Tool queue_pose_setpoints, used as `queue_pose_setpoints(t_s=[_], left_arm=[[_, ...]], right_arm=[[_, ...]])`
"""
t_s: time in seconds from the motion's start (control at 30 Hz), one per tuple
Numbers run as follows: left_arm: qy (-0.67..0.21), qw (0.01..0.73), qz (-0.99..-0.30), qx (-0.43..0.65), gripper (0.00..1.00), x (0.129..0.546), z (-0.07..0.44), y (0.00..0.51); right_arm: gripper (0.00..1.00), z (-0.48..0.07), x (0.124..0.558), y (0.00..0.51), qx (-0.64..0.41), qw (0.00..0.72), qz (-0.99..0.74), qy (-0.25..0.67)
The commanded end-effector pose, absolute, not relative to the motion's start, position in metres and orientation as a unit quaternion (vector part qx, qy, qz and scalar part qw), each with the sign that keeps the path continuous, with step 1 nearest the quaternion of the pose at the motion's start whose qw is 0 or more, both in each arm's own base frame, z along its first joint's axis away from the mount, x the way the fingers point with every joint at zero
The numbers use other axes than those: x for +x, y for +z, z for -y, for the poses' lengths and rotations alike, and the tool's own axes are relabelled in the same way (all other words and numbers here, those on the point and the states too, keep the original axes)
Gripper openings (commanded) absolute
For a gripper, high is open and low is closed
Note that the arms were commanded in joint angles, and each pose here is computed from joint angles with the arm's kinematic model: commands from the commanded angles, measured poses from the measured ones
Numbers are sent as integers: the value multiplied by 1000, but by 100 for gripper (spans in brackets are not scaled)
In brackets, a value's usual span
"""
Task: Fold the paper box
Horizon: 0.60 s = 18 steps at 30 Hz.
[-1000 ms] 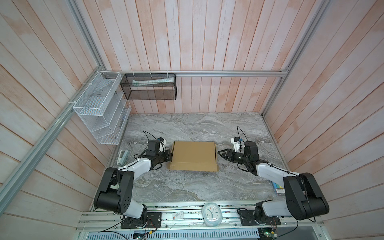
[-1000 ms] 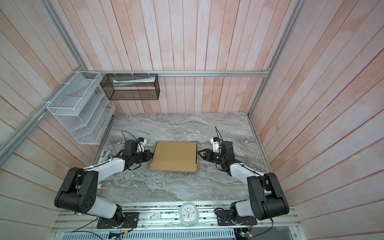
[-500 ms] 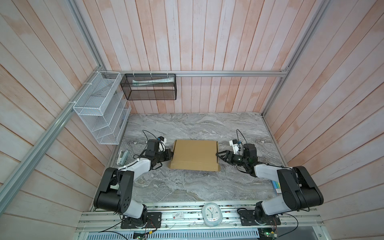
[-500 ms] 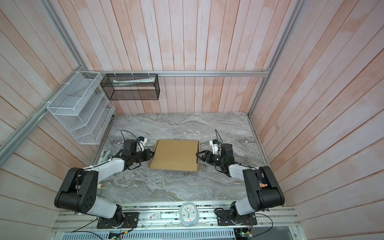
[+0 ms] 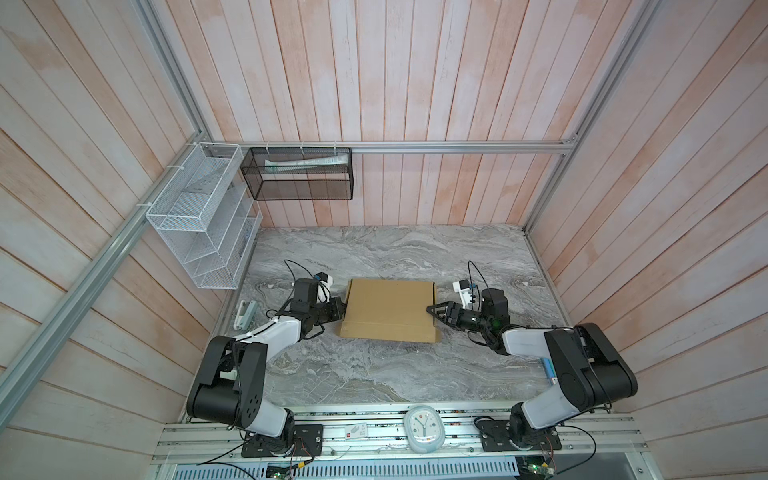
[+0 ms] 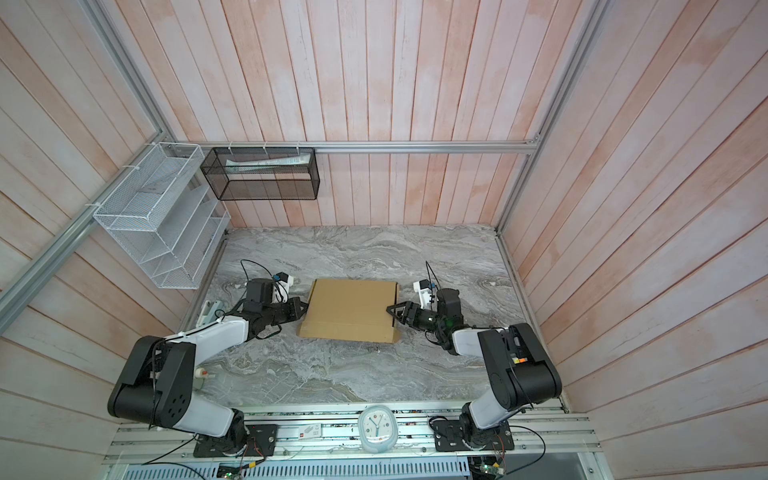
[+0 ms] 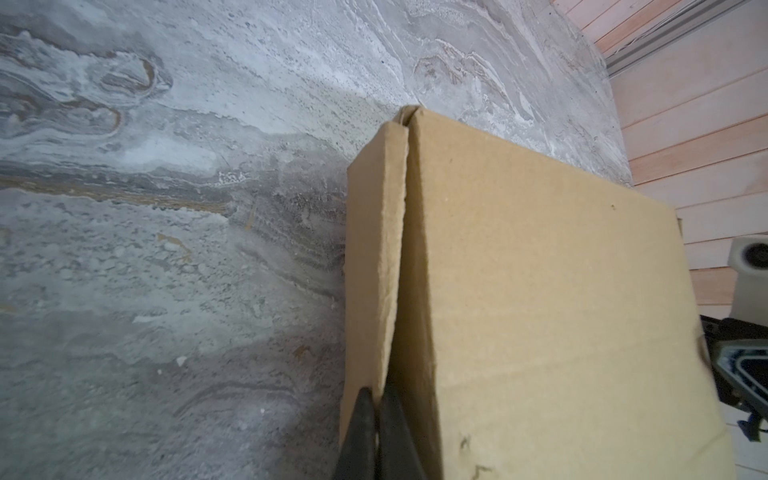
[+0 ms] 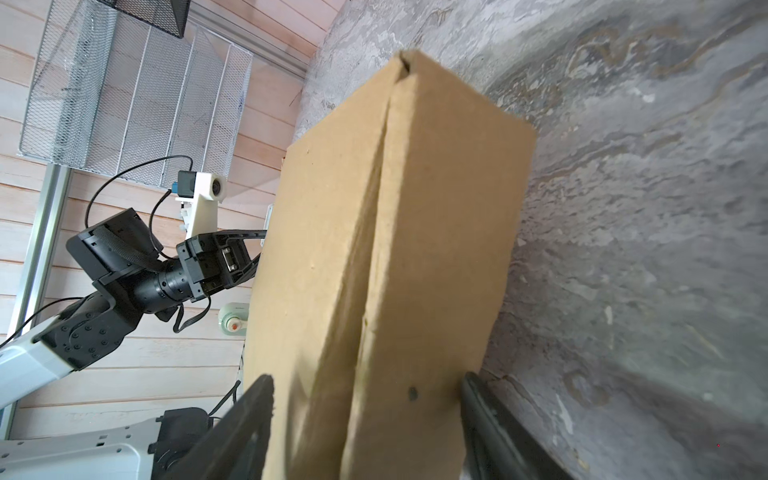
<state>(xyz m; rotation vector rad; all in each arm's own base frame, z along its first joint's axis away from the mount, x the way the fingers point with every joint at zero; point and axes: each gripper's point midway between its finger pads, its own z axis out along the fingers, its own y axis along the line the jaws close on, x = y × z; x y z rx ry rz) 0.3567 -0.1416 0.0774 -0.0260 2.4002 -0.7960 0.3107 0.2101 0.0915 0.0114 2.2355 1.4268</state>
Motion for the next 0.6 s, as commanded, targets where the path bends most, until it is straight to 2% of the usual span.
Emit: queue_pose_setpoints(t_s=[0.0, 0.57], left_arm=[[-317, 316, -894, -3, 0, 358, 146, 90], [-320, 322, -891, -4, 0, 357, 145, 97]], right_arm=[[71, -220, 314, 101, -9, 248, -806, 538], [71, -221, 317, 96, -3, 253, -816, 519]])
